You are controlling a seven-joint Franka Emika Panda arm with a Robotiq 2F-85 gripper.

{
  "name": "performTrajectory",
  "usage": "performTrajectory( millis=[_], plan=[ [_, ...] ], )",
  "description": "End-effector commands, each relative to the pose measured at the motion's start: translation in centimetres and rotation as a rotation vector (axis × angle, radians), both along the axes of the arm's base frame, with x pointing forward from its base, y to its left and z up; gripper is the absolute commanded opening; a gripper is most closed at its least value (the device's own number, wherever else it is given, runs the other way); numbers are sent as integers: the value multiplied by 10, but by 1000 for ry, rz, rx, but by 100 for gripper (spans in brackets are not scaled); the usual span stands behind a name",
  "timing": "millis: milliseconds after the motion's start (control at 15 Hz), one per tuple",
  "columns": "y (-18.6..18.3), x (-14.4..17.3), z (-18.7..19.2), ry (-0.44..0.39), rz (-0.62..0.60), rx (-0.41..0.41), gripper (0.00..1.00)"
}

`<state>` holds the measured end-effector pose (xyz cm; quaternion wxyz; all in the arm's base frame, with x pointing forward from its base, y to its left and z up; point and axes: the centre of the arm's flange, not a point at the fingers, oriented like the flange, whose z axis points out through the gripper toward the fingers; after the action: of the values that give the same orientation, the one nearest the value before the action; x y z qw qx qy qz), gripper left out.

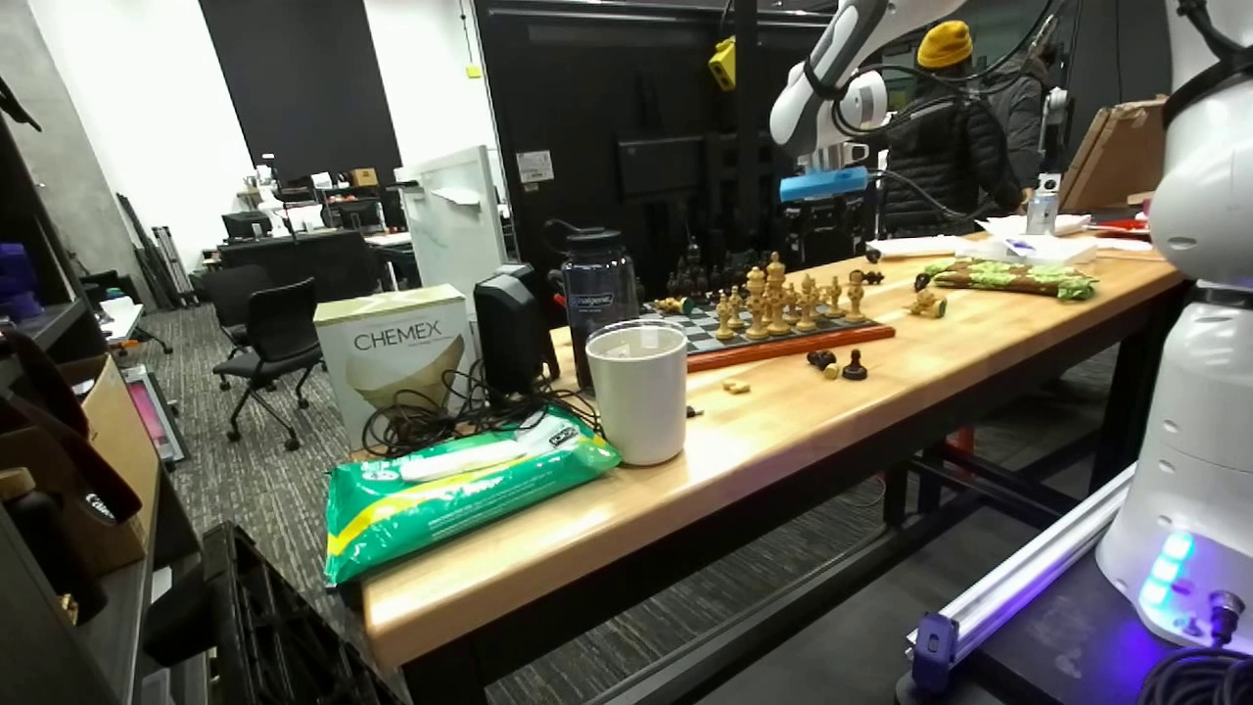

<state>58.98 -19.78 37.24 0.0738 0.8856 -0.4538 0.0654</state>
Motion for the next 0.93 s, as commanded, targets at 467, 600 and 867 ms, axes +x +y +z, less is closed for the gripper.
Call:
performTrajectory(
  millis=[467, 600, 867],
  plan=[
    [38, -17, -45, -239, -107, -240, 100],
    [29, -8, -45, -217, -94, -220, 100],
    [30, -7, -45, -223, -98, -222, 100]
  ],
)
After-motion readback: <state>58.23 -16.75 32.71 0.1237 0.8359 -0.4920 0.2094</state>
